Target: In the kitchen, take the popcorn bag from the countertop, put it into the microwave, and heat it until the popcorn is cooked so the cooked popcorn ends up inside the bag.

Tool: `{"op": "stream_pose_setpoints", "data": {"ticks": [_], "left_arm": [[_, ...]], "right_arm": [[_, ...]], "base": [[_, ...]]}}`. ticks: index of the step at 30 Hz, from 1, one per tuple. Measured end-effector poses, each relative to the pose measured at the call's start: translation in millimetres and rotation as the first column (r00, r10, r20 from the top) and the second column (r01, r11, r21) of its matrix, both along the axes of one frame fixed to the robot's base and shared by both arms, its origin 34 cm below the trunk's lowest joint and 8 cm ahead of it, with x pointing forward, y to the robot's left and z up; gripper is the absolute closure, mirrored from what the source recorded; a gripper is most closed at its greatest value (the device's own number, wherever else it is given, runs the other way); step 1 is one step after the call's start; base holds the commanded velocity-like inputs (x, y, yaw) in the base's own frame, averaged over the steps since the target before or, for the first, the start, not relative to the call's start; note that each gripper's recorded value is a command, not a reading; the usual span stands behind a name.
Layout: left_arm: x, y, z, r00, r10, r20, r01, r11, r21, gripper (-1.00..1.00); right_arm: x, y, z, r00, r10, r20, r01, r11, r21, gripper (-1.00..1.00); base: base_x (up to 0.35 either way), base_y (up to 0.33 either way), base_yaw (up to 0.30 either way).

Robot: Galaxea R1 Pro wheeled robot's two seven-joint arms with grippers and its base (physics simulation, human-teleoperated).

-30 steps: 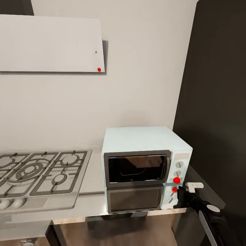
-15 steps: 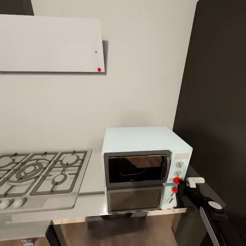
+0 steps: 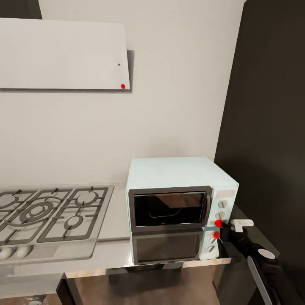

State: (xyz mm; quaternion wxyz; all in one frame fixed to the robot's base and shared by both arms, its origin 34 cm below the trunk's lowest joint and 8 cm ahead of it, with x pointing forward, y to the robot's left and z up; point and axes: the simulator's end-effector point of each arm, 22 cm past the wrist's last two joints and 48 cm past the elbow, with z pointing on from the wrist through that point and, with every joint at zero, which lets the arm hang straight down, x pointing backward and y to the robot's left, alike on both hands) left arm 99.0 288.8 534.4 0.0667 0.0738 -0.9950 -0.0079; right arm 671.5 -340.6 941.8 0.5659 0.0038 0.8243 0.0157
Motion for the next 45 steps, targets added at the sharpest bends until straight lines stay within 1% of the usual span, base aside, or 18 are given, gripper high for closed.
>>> {"op": "stream_pose_setpoints", "data": {"ticks": [13, 18, 23, 26, 29, 45], "left_arm": [[0, 0, 0, 1.000, 0.000, 0.000, 0.000, 1.000, 0.000, -1.00], [0, 0, 0, 1.000, 0.000, 0.000, 0.000, 1.000, 0.000, -1.00], [0, 0, 0, 1.000, 0.000, 0.000, 0.000, 1.000, 0.000, -1.00], [0, 0, 0, 1.000, 0.000, 0.001, 0.000, 1.000, 0.000, -1.00], [0, 0, 0, 1.000, 0.000, 0.001, 0.000, 1.000, 0.000, -1.00], [0, -1, 0, 1.000, 0.001, 0.002, -0.001, 1.000, -0.001, -1.00]], "right_arm": [[-1, 2, -4, 1.000, 0.004, -0.010, -0.004, 1.000, 0.000, 1.00], [-2, 1, -15, 1.000, 0.001, -0.030, -0.001, 1.000, 0.004, 1.00], [-3, 1, -16, 0.999, 0.001, -0.032, 0.000, 1.000, 0.004, 1.00], [-3, 1, -16, 0.999, 0.001, -0.032, -0.001, 1.000, 0.004, 1.00], [-10, 1, -17, 0.999, 0.003, -0.032, -0.003, 1.000, 0.000, 1.00], [-10, 1, -22, 0.999, 0.000, -0.044, 0.000, 1.000, 0.003, 1.00]], "base": [[0.000, 0.000, 0.000], [0.000, 0.000, 0.000], [0.022, 0.000, 0.000], [0.216, 0.000, 0.000], [0.095, 0.000, 0.000], [-0.013, 0.000, 0.000]]}}
